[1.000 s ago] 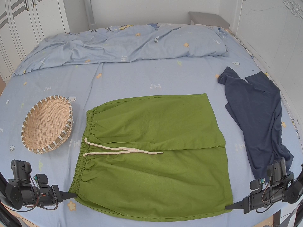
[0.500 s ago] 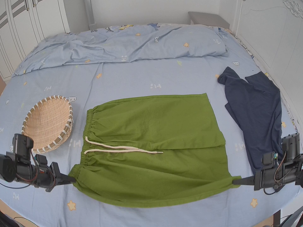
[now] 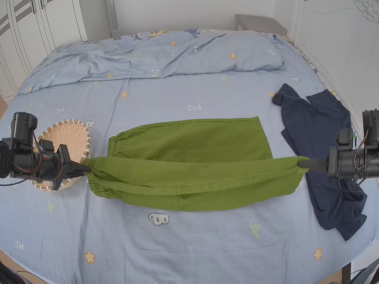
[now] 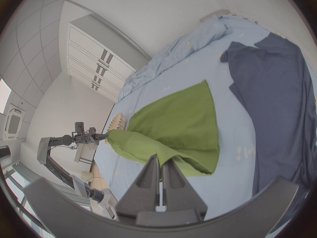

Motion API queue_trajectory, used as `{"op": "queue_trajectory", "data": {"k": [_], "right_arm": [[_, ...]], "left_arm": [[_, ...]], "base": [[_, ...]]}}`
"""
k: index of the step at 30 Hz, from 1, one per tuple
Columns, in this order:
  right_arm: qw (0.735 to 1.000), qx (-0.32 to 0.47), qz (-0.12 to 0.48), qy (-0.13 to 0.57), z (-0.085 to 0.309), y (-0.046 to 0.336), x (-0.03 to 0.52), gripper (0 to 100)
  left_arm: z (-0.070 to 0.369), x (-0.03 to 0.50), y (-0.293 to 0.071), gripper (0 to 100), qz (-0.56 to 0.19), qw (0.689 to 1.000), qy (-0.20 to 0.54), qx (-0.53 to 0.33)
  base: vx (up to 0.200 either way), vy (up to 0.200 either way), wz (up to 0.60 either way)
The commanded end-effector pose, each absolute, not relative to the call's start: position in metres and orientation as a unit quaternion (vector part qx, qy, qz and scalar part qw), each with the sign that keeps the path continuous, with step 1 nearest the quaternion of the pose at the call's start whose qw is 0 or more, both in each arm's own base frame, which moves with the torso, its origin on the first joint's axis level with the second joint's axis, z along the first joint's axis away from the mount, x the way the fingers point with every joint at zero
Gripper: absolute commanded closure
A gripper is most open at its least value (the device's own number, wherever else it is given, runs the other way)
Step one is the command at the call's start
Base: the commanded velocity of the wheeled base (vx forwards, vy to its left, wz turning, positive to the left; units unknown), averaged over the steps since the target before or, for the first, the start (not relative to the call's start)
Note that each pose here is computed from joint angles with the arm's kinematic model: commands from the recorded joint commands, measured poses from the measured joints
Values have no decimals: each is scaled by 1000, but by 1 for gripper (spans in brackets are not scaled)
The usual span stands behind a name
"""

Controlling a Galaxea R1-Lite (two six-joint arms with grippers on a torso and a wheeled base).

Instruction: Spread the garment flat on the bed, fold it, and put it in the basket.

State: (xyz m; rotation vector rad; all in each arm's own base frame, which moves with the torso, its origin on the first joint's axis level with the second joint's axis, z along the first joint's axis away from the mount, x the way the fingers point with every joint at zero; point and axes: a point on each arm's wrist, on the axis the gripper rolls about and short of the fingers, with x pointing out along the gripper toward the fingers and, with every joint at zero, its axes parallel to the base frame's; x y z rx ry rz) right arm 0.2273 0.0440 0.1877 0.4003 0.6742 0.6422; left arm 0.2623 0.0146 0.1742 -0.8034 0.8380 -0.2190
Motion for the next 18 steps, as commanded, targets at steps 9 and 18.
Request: {"op": "queue_trajectory", "data": {"k": [9, 18], "right_arm": [[883, 191, 306, 300, 211, 52, 318, 100], [896, 190, 300, 266, 223, 46, 359, 100]], "left_arm": [[191, 348, 13, 100, -115, 831, 386, -384], [197, 382, 7, 100, -132, 839, 372, -376]], "base": [[0, 0, 0], [0, 0, 0]]}}
